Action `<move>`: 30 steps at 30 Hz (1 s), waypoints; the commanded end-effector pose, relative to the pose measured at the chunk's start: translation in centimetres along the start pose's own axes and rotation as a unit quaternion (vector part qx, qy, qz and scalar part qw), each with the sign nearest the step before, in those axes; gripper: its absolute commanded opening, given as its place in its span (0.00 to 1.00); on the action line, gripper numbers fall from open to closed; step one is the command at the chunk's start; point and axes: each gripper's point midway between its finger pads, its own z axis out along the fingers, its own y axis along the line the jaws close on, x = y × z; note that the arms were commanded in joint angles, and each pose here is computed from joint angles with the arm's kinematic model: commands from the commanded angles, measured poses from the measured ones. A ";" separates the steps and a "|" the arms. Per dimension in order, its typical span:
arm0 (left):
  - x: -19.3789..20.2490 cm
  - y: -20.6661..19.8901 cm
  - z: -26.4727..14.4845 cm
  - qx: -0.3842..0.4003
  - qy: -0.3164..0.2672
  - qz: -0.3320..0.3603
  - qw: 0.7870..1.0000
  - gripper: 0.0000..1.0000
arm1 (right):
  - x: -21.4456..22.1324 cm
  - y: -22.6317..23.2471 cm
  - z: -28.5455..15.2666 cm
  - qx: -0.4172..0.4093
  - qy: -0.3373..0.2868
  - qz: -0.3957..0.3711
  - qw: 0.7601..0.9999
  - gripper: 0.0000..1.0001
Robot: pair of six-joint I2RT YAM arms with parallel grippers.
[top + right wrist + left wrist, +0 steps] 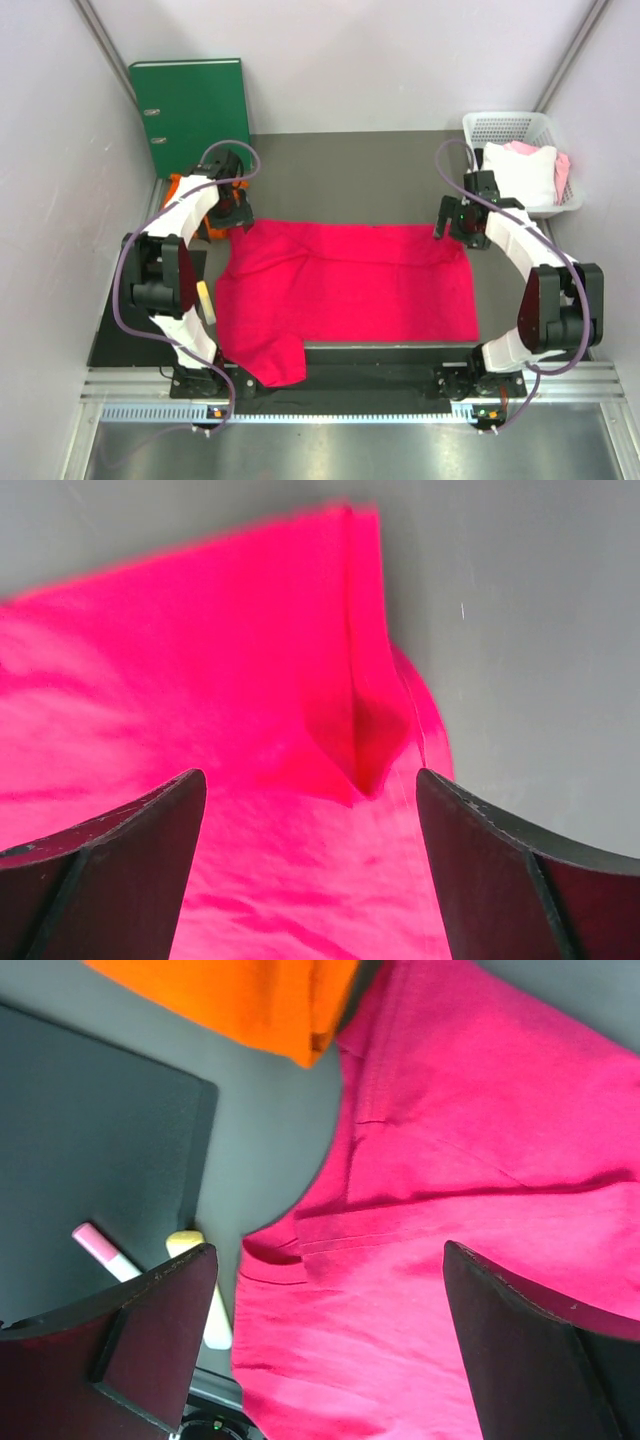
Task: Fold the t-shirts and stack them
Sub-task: Fold the flattened tshirt in 1/3 of the way
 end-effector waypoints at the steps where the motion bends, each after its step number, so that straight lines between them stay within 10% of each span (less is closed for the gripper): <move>1: -2.0 -2.1 -1.3 0.051 -0.030 0.008 0.998 0.99 | -4.8 1.9 -0.9 -0.024 -0.054 -0.006 0.998 0.84; 16: 4.6 -8.0 2.7 0.127 0.062 0.110 0.984 0.74 | -4.8 4.6 2.7 -0.080 -0.026 -0.006 0.996 0.75; 20: 5.0 -8.5 3.6 0.119 0.067 0.112 0.984 0.64 | -3.3 4.2 2.2 -0.080 -0.011 -0.004 0.997 0.14; 30: 4.2 -9.4 4.5 0.115 0.056 0.106 0.986 0.66 | 1.2 1.1 2.8 -0.019 0.052 -0.028 0.998 0.02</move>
